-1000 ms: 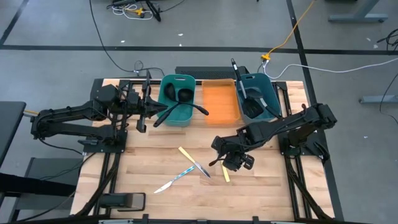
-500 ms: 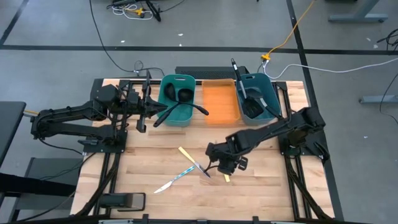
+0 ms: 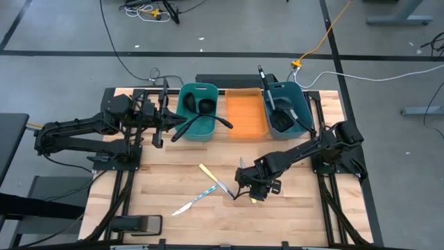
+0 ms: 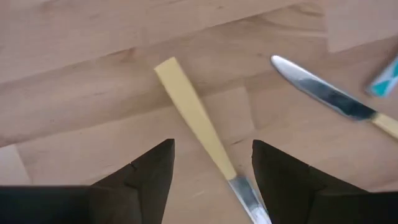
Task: Pick & Place Kitchen Items
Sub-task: Put the right yellow table knife into the orange bin
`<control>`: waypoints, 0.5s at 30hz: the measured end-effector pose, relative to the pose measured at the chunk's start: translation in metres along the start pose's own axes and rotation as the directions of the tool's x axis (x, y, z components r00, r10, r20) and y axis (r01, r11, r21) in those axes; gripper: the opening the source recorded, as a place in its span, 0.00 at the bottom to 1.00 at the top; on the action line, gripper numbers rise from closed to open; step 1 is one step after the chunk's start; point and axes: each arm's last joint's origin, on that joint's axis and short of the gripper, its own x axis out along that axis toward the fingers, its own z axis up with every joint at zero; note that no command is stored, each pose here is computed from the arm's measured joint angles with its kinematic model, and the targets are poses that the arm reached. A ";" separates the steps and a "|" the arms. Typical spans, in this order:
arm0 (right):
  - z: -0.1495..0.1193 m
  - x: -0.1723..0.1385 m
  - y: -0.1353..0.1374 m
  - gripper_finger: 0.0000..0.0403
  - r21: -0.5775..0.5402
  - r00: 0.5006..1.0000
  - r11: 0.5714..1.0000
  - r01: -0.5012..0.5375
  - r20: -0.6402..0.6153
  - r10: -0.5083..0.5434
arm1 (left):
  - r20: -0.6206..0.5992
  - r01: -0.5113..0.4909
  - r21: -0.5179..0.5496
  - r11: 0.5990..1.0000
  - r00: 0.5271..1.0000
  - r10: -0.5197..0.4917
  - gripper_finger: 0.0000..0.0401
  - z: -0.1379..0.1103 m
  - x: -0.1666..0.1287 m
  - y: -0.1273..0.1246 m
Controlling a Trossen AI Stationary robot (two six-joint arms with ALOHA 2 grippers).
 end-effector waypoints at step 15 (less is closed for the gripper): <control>-0.004 0.021 0.004 0.55 -0.030 0.998 0.998 -0.054 0.019 0.055 | 0.001 0.000 0.000 1.000 1.000 0.000 0.04 0.000 0.000 0.000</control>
